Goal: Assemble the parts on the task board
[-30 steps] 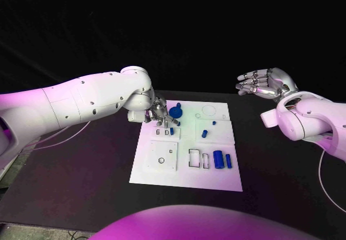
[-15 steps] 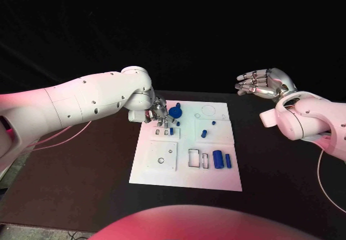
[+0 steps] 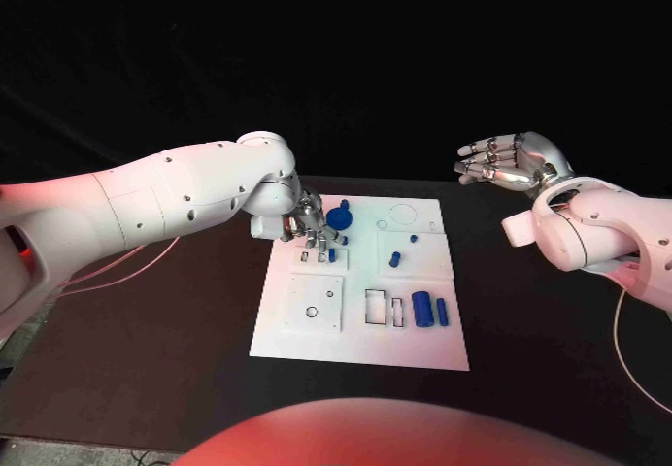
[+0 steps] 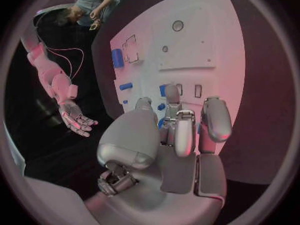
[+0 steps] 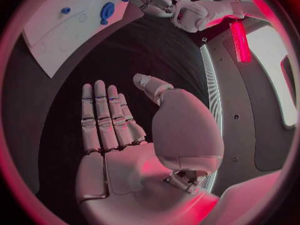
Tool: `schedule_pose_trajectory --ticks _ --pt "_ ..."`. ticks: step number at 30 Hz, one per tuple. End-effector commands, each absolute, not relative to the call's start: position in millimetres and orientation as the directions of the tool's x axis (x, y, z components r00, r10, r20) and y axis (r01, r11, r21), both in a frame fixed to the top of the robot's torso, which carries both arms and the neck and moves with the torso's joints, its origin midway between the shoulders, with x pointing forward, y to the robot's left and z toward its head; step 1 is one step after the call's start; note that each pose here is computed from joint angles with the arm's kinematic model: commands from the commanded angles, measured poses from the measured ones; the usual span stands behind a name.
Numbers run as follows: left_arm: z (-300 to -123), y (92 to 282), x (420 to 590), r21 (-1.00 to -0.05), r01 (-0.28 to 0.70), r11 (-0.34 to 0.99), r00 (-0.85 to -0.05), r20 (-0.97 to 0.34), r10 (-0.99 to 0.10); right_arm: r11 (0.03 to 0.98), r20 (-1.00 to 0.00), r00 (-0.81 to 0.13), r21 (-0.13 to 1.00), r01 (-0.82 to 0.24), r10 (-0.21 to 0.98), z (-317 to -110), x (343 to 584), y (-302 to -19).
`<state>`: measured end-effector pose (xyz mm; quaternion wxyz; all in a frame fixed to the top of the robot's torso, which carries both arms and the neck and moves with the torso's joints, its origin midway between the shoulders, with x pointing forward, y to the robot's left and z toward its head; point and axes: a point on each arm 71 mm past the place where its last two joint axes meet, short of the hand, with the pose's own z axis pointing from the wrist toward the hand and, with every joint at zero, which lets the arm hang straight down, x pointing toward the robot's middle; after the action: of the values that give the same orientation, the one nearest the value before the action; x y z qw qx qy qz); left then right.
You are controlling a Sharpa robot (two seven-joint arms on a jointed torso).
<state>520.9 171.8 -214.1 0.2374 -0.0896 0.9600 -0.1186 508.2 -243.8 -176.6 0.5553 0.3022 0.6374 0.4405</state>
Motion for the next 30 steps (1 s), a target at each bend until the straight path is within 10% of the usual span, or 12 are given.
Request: schedule_pose_trajectory --ticks 1,30 --pt "-215.6 170.1 519.7 -0.272 -0.113 0.956 -0.886 -0.408 -0.221 0.426 -0.44 -0.207 0.898 -0.11 0.874 -177 508 -243" --pt "-227.2 167.9 521.5 -0.272 -0.133 0.953 -0.894 -0.383 -0.234 0.422 -0.434 -0.215 0.901 -0.105 0.875 -179 508 -241"
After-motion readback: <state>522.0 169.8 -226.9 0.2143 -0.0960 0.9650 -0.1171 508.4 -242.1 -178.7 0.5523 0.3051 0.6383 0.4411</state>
